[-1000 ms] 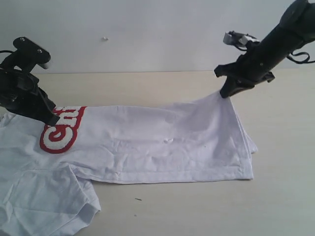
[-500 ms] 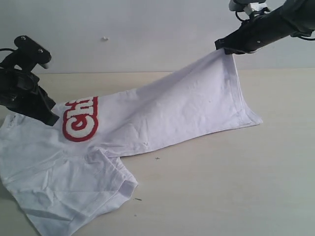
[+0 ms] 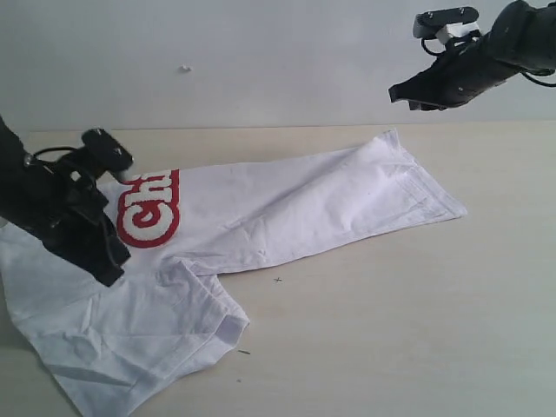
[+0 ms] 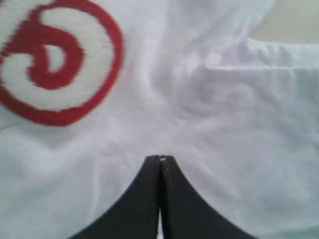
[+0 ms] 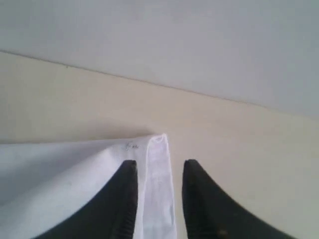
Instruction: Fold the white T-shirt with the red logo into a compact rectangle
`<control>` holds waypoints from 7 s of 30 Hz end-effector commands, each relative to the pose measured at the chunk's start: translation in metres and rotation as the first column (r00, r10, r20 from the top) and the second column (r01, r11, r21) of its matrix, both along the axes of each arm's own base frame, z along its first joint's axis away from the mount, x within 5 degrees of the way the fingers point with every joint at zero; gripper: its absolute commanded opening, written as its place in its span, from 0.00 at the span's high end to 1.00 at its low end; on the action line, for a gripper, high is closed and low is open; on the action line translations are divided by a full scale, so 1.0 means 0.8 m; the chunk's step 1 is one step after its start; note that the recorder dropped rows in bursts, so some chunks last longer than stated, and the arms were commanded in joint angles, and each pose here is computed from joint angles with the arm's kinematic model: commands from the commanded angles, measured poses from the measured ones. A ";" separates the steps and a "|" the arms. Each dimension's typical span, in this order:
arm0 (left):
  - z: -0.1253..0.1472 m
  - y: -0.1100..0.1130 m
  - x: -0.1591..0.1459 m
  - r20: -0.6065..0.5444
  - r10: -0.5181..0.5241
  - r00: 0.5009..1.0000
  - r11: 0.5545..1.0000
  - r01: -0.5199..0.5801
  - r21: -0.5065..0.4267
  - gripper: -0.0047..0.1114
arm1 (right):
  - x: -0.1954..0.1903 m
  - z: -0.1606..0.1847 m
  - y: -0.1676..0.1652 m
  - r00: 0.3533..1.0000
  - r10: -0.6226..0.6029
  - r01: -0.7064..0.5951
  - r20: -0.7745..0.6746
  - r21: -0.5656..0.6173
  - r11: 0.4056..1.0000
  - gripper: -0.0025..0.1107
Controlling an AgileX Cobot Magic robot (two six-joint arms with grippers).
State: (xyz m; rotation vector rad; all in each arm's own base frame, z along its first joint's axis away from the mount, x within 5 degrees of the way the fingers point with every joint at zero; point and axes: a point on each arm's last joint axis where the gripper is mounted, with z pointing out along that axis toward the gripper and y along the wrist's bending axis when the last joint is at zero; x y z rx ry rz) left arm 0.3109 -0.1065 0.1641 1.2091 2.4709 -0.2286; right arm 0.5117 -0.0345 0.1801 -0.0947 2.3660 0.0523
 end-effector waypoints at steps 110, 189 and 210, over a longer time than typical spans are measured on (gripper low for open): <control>-0.060 0.005 0.080 0.068 0.451 0.890 0.883 -0.433 -0.182 0.96 | -0.087 -0.107 0.054 0.891 -0.174 0.038 -0.419 -0.313 0.949 0.98; -0.071 -0.101 -0.145 -0.128 -0.037 0.991 0.928 0.082 0.363 0.96 | -0.199 0.129 0.060 0.985 0.020 -0.017 -0.171 0.018 1.000 0.98; 0.041 -0.127 -0.074 0.089 -0.559 0.824 0.662 0.380 0.646 0.96 | -0.199 0.130 0.064 0.985 0.051 -0.045 -0.164 0.046 0.998 0.98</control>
